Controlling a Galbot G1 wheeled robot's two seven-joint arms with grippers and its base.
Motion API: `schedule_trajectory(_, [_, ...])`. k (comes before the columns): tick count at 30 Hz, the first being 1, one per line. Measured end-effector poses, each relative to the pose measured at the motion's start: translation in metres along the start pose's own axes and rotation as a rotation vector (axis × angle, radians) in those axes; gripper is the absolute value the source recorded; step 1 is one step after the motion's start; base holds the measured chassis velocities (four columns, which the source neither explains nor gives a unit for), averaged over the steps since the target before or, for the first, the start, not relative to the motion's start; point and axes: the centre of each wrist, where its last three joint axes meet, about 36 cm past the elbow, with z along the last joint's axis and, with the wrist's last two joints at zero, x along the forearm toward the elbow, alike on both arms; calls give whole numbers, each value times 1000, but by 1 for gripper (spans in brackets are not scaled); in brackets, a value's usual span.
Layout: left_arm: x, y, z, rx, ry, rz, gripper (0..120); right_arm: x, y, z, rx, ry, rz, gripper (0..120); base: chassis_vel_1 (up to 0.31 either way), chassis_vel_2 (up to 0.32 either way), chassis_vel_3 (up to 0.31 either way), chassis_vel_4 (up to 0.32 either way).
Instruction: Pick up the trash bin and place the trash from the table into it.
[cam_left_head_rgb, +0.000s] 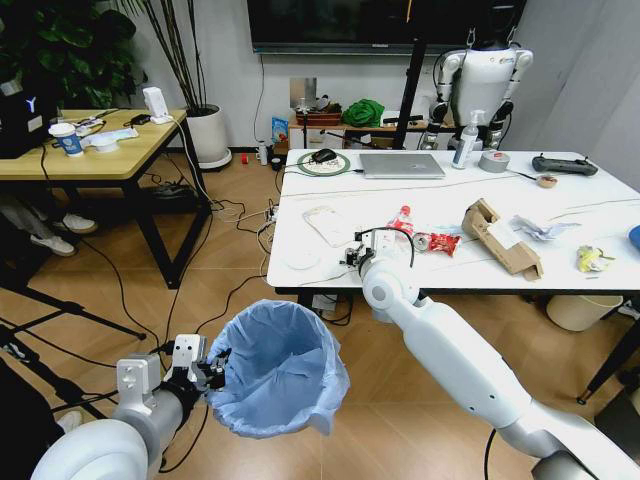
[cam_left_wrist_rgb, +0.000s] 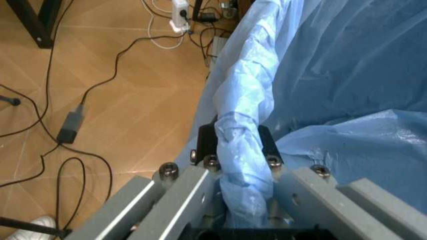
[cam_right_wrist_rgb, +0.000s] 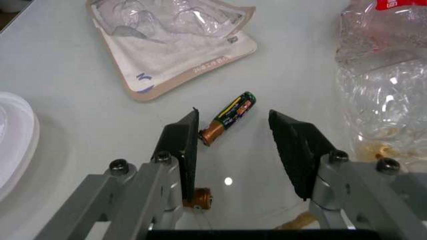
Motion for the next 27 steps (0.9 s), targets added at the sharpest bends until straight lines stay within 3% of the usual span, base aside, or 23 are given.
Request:
schedule_trajectory(14, [0, 0, 0, -1, -1, 3, 0, 0, 3, 4, 17, -5, 0, 38, 0, 0, 0, 0])
schedule_trajectory(22, [0, 0, 0, 0, -1, 7, 0, 0, 3, 4, 18, -5, 0, 11, 0, 0, 0, 0])
schedule_trajectory(27, [0, 0, 0, 0, -2, 9, 0, 0, 4, 4, 19, -4, -2, 3, 0, 0, 0, 0])
